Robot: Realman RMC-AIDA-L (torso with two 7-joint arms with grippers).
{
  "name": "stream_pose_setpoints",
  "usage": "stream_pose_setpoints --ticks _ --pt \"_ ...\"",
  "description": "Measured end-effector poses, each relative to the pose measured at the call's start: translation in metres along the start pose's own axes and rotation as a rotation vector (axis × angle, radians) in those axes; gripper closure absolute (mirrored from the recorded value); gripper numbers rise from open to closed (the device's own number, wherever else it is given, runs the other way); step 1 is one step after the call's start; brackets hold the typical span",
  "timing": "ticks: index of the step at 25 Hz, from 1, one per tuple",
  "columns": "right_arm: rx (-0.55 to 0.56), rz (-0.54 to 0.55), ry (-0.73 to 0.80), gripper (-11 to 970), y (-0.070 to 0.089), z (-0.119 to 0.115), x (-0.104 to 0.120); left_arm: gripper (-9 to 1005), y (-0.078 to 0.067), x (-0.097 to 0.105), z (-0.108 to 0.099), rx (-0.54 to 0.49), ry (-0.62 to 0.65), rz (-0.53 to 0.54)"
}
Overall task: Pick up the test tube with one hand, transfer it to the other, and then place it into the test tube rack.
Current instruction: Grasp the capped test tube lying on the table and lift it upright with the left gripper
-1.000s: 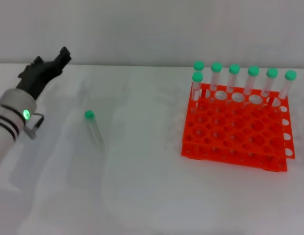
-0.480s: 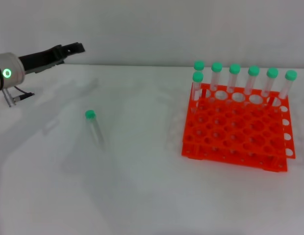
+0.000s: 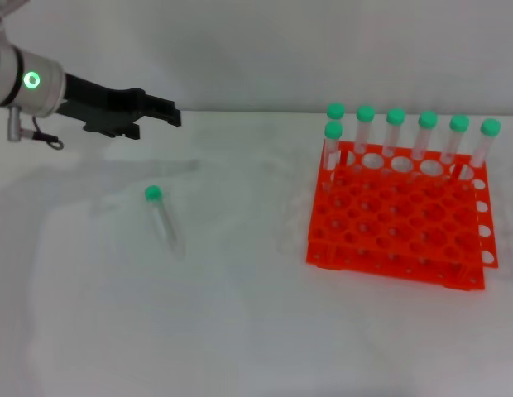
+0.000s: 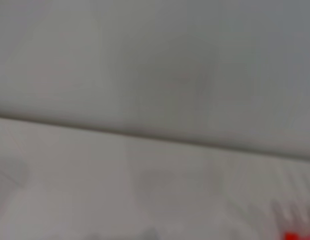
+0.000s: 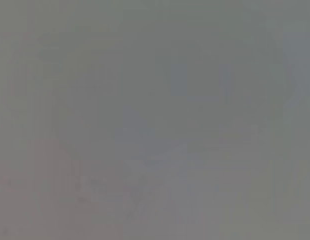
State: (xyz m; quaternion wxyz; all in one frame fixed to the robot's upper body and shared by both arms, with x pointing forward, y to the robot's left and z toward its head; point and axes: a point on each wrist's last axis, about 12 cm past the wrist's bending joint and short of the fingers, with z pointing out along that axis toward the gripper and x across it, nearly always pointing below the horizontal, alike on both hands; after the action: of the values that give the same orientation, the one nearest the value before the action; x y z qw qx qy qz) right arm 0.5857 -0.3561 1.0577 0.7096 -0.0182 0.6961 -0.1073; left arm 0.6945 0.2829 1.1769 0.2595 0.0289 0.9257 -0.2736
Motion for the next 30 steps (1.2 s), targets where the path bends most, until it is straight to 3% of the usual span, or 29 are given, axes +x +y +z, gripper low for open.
stream_pose_setpoints --ticks 8,15,19,24,30 --pt "0.002 0.0 -0.003 87 -0.001 0.001 -0.001 147 -0.025 -0.024 -0.007 -0.119 0.107 -0.001" --pt "0.0 0.0 -0.009 87 0.001 0.002 -0.003 154 -0.038 -0.027 -0.017 -0.146 0.226 -0.061" --pt "-0.007 -0.002 -0.018 88 0.003 0.005 -0.005 158 -0.042 -0.025 -0.022 -0.19 0.307 -0.069" --pt "-0.018 -0.004 -0.029 88 0.006 0.009 -0.009 163 -0.04 -0.016 -0.022 -0.322 0.403 -0.075" --pt "-0.022 -0.006 -0.028 88 0.007 0.009 -0.009 168 -0.038 -0.008 -0.011 -0.324 0.391 -0.077"
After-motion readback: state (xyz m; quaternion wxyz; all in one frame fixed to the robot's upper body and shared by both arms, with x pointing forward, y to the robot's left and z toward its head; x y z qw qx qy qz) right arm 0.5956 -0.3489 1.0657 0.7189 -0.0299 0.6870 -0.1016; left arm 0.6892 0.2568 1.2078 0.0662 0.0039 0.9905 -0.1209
